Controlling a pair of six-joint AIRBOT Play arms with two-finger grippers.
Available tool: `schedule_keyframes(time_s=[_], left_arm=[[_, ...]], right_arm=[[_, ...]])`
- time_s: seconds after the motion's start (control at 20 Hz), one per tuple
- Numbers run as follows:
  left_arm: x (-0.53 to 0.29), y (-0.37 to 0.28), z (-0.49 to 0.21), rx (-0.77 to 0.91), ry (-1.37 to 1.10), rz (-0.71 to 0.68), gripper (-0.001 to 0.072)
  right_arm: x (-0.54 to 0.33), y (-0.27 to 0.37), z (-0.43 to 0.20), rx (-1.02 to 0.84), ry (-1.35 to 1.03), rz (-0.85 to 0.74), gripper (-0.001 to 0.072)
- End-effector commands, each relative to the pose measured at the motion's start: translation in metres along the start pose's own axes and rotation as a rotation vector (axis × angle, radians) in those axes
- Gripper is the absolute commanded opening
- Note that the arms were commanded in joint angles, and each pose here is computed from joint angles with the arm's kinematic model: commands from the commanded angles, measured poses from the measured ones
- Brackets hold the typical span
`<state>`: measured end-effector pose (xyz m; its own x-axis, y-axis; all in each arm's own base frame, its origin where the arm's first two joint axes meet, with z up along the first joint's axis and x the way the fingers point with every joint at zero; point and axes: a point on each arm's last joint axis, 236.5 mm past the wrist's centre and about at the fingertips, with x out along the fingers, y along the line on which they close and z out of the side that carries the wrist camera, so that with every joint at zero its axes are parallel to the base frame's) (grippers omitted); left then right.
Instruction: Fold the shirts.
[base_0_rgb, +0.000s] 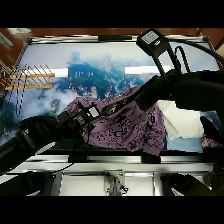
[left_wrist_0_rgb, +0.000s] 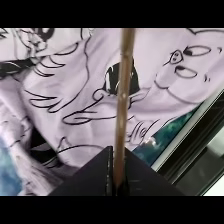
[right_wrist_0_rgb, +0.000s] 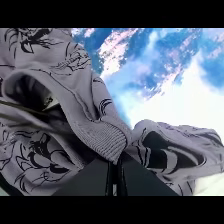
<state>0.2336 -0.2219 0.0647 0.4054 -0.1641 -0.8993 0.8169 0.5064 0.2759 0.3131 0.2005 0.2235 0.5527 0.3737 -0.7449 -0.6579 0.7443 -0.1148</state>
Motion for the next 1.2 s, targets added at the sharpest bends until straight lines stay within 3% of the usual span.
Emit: schedule_keyframes(time_s=[0.0,0.7,0.75,0.8,0.85,1.15], left_arm=[[0.011,-0.005,0.018,-0.077,-0.047,-0.019,0.0055],[0.011,-0.007,0.031,-0.086,-0.101,-0.031,0.0055],[0.011,-0.007,0.031,-0.086,-0.101,-0.032,0.0055],[0.011,-0.007,0.031,-0.087,-0.101,-0.032,0.0055],[0.011,-0.007,0.031,-0.089,-0.101,-0.032,0.0055],[0.011,-0.007,0.034,-0.091,-0.116,-0.034,0.0055]], right_arm=[[-0.004,0.008,0.006,0.006,-0.03,0.031,0.0074],[-0.004,0.004,0.003,0.043,-0.017,0.015,0.0078],[-0.004,0.005,0.002,0.058,-0.015,0.021,0.0138],[-0.004,0.007,0.001,0.068,-0.009,0.03,0.0335],[-0.004,0.01,-0.003,0.076,0.007,0.04,0.0479],[-0.007,-0.043,-0.023,0.156,0.064,-0.114,0.0498]])
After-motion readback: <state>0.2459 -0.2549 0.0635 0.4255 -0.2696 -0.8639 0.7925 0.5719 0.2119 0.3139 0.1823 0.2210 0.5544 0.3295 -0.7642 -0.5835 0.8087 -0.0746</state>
